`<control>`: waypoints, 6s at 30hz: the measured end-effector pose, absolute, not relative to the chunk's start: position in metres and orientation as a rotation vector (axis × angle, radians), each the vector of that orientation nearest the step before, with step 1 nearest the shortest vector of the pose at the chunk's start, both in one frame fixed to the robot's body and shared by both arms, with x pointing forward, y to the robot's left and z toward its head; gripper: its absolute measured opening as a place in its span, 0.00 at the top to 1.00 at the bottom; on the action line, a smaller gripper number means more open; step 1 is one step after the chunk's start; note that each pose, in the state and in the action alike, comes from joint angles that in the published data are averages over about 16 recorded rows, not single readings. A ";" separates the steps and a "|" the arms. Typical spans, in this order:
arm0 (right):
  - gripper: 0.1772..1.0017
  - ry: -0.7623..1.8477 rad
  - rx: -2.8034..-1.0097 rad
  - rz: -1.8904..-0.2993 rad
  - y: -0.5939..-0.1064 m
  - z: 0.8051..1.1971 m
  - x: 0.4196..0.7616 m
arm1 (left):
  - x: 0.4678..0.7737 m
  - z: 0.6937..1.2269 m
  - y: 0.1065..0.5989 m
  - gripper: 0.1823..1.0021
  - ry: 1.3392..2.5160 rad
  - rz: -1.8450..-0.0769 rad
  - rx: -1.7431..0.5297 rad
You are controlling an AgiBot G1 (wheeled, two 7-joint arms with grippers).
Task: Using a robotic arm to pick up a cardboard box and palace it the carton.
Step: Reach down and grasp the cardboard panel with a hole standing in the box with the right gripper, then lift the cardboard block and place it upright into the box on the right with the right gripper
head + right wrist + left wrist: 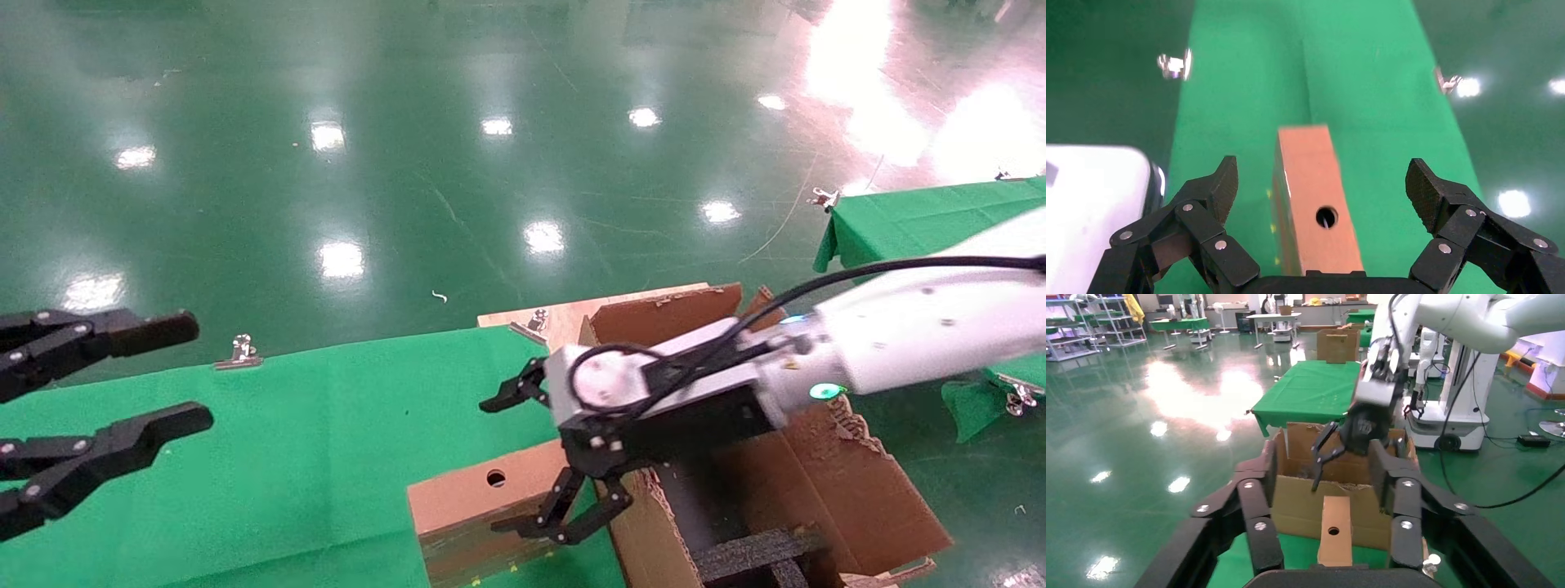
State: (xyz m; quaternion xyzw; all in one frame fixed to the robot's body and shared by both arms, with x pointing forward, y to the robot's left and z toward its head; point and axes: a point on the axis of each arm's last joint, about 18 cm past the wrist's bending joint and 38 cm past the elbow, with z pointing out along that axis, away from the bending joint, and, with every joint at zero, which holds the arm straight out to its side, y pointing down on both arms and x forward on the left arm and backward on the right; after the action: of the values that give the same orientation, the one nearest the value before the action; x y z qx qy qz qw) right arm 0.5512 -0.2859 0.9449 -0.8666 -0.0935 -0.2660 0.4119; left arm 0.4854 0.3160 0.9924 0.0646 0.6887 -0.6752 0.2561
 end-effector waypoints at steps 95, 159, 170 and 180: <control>0.74 -0.257 -2.376 -1.121 -0.346 1.109 0.567 | 0.485 0.992 0.316 0.00 1.869 -1.833 0.175; 0.75 1.470 -1.899 -0.896 -0.545 0.956 0.493 | 0.486 0.992 0.316 0.00 1.868 -1.833 0.173; 0.75 1.551 -1.839 -0.902 -0.543 0.944 0.498 | 0.486 0.992 0.316 0.00 1.868 -1.833 0.172; 0.75 1.675 -1.762 -0.926 -0.539 0.925 0.513 | 0.486 0.992 0.316 0.00 1.868 -1.833 0.172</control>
State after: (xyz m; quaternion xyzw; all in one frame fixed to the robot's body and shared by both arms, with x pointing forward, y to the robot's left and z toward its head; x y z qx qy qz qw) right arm 0.5129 -0.5385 0.9245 -0.6526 0.6206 -0.3431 0.2667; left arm 0.4857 0.3164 0.9924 0.0635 0.6884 -0.6755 0.2566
